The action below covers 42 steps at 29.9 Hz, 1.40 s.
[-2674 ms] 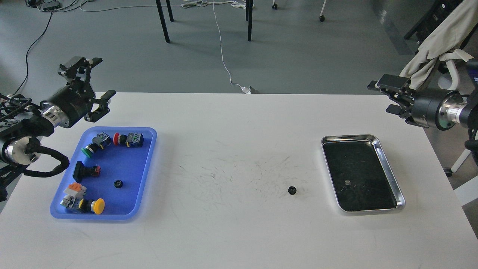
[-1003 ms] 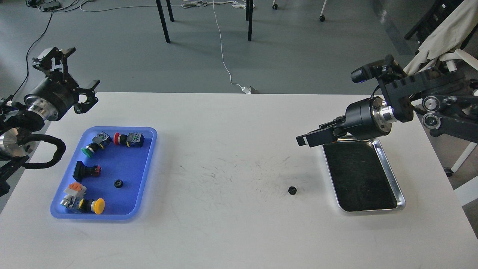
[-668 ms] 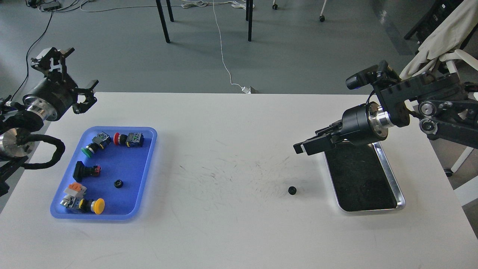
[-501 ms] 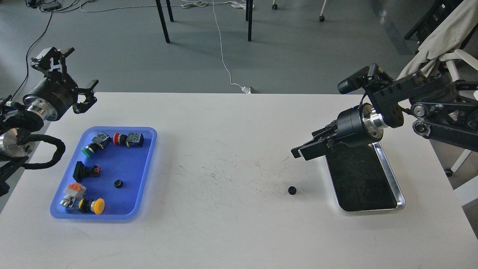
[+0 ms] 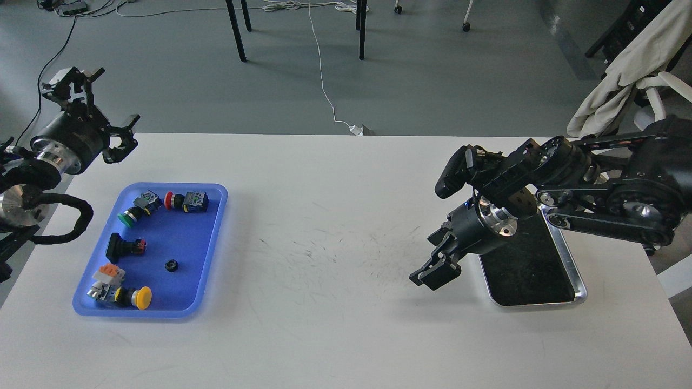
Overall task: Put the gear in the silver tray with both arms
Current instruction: 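Lower the right gripper down over the black gear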
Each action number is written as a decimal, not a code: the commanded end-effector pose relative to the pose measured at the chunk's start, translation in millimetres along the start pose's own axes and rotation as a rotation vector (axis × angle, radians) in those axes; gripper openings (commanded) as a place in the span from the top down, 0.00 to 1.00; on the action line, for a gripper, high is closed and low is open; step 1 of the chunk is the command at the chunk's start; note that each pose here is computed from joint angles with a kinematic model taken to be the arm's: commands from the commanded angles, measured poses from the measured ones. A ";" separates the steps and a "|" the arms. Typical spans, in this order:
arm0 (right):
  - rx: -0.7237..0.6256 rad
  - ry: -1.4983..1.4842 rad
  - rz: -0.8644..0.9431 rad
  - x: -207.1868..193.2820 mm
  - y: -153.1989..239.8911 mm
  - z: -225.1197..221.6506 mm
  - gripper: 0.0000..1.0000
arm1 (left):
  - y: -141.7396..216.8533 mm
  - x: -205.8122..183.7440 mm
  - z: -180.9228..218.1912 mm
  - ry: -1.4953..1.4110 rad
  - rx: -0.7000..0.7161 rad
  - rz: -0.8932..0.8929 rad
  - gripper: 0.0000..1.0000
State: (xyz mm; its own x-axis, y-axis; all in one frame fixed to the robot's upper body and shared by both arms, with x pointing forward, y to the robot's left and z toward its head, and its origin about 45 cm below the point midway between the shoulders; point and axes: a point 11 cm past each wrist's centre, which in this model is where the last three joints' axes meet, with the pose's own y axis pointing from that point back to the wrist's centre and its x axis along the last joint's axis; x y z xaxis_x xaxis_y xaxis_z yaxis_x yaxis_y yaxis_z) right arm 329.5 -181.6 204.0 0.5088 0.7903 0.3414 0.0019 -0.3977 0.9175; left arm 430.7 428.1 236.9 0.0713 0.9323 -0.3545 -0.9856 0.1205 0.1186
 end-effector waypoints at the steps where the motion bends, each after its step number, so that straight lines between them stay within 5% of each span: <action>1: -0.029 0.024 -0.046 -8.1 -4.7 8.6 0.05 | -0.1 -0.1 -0.1 0.001 -0.002 0.000 0.01; 6: -0.106 0.064 -0.074 -12.0 0.0 28.2 0.07 | -0.9 -1.4 0.1 0.007 -0.005 -0.003 0.02; 42: -0.097 0.147 -0.165 6.0 -50.1 21.4 0.30 | 1.3 2.1 8.6 0.008 -0.034 -0.006 0.01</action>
State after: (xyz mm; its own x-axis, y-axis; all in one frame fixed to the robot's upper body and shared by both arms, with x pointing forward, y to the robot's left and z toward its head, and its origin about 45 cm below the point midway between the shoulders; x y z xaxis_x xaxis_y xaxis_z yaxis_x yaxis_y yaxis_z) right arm 348.5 -169.5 156.5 0.3798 0.9026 0.2028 -0.0051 -0.2171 0.9761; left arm 430.8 432.9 243.7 0.0756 0.9292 -0.3617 -0.9897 0.1143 0.0866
